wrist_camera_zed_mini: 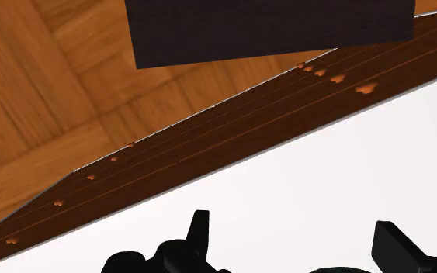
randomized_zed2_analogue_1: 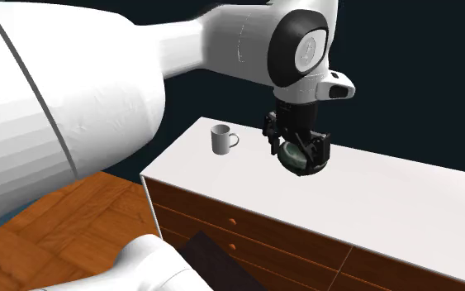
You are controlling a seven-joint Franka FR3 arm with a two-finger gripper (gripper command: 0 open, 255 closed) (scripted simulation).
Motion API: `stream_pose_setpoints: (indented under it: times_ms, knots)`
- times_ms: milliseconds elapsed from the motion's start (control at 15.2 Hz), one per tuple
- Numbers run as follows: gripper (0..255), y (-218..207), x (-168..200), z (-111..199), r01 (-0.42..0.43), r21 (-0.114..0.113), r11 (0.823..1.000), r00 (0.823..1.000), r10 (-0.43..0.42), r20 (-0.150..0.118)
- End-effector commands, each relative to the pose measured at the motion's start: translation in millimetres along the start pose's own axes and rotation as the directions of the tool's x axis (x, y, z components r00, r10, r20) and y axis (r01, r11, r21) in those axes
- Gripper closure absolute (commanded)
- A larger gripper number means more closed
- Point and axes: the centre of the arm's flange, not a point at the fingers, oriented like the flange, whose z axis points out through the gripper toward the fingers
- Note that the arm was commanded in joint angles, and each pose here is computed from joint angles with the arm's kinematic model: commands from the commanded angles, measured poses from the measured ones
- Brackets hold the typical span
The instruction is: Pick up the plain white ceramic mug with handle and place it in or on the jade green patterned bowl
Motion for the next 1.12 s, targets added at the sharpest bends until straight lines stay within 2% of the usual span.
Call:
stream_pose_setpoints:
  times_ms: [0, 1056]
  knots:
    - [0, 0, 0, 0, 0.000, 0.000, 1.000, 1.000, 0.000, 0.000]
    - [0, -199, 40, 61, -0.075, -0.004, 0.997, 0.997, 0.075, 0.004]
